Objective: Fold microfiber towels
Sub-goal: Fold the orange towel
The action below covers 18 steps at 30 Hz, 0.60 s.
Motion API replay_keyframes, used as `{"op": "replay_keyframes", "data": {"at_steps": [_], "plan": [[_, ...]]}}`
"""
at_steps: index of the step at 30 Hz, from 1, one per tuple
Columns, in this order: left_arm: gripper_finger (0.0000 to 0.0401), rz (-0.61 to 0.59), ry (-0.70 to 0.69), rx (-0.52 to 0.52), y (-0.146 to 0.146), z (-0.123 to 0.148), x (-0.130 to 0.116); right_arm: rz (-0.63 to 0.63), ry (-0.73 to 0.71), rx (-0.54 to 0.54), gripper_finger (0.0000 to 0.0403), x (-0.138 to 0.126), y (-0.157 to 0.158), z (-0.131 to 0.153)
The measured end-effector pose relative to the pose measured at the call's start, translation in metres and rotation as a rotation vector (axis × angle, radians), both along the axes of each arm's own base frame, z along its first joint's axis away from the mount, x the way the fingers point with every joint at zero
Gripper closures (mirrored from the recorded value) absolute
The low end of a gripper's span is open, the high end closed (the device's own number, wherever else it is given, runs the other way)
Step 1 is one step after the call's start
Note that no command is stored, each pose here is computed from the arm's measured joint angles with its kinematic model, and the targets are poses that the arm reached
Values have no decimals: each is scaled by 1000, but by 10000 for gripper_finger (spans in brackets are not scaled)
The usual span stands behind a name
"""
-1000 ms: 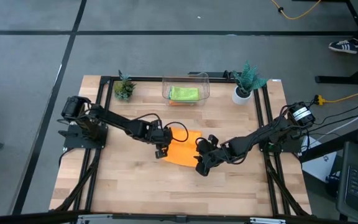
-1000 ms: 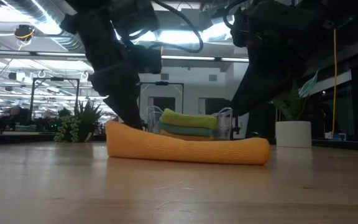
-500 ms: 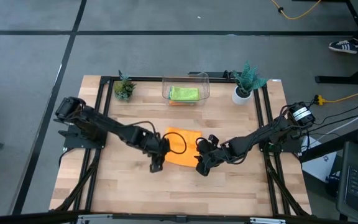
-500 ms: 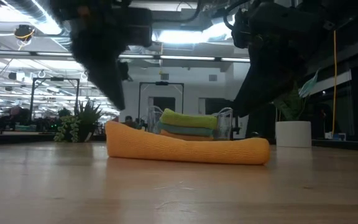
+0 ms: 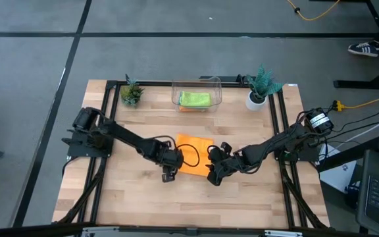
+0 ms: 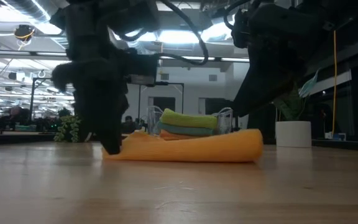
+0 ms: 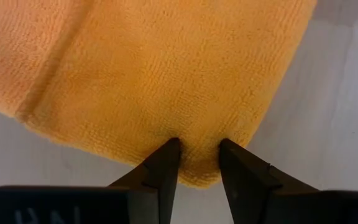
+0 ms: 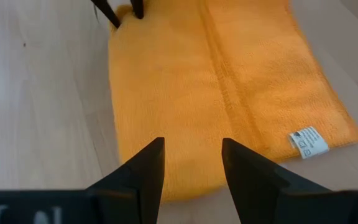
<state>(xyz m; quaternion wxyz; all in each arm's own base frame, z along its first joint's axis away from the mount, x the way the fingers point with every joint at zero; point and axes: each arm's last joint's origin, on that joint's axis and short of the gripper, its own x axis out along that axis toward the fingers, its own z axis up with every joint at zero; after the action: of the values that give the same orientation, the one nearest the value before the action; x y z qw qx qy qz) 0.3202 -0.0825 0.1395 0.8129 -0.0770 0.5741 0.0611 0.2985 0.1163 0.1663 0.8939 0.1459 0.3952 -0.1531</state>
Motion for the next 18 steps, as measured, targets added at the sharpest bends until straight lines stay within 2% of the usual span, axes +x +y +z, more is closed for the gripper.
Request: {"op": "replay_keyframes", "data": {"at_steps": [5,11,14,18], "plan": [[289,8,-1,-21,4,3,2,0,0,0,240,0,0,0],[289,12,-125,-32,4,50,3,3,2,-1,240,0,0,0],[289,-22,-145,-35,-1,59,-2,29,13,9,240,0,1,0],[285,-133,-139,-5,-15,56,-4,153,25,48,240,1,6,-1]]}}
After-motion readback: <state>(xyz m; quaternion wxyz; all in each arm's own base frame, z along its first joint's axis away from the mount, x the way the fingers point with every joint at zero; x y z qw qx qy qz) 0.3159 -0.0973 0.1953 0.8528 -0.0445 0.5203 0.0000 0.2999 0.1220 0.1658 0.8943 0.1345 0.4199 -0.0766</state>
